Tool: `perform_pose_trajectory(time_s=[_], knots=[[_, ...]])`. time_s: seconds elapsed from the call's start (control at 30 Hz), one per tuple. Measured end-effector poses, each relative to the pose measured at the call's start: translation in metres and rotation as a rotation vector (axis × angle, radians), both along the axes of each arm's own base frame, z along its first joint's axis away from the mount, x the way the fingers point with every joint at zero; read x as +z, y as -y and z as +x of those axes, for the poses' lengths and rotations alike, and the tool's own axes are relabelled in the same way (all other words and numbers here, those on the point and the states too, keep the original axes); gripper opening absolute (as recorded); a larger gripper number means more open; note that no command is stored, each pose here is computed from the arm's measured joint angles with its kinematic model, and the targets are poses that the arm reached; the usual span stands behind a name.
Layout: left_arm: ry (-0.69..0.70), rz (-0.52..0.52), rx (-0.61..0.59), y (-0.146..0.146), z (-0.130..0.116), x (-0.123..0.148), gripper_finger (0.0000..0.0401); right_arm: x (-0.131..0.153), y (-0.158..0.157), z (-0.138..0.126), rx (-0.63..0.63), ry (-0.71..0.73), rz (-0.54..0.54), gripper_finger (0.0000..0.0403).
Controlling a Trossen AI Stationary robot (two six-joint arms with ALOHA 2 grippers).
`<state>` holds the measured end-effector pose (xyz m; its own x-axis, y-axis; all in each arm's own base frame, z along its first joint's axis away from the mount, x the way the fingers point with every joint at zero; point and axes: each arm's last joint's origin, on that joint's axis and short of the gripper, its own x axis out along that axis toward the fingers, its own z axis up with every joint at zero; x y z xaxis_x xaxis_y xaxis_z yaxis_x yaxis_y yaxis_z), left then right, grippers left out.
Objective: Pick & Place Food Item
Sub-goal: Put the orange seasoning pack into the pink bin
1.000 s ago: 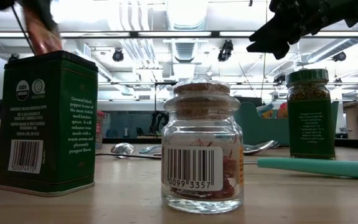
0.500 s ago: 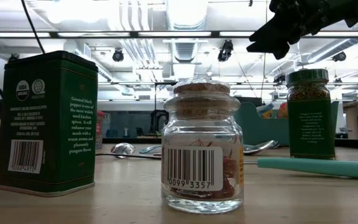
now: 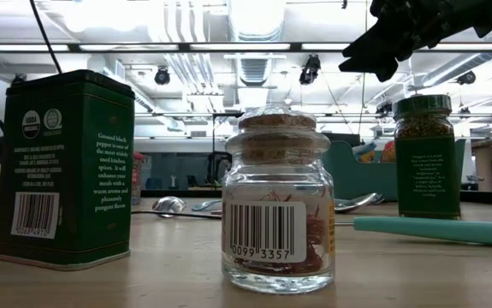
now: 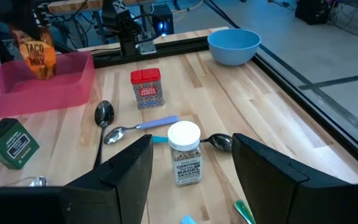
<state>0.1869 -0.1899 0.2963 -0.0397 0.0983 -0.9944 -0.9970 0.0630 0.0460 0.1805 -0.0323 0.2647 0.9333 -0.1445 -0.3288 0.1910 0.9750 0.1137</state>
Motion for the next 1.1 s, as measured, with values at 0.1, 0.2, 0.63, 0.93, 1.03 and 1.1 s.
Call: perform_pose_trajectory(time_s=[0.1, 0.2, 0.63, 0.93, 1.03, 1.1], knots=[[-0.03, 0.031, 0.0, 0.001, 0.001, -0.013, 0.0, 0.0, 0.0, 0.0, 0.0, 0.0, 0.0, 0.0214], [-0.067, 0.07, 0.001, 0.001, 0.001, -0.028, 0.0, 0.0, 0.0, 0.0, 0.0, 0.0, 0.0, 0.0214], [-0.058, 0.115, 0.004, -0.004, -0.002, -0.064, 0.0, 0.0, 0.0, 0.0, 0.0, 0.0, 0.0, 0.0214], [-0.028, 0.116, 0.0, -0.003, 0.0, -0.064, 0.0045, 0.0, 0.0, 0.0, 0.0, 0.0, 0.0, 0.0214], [-0.009, 0.115, -0.001, -0.003, 0.0, -0.063, 0.0086, 0.0, 0.0, 0.0, 0.0, 0.0, 0.0, 0.0214], [-0.002, 0.112, -0.001, -0.004, 0.0, -0.062, 0.0114, 0.0, 0.0, 0.0, 0.0, 0.0, 0.0, 0.0214]])
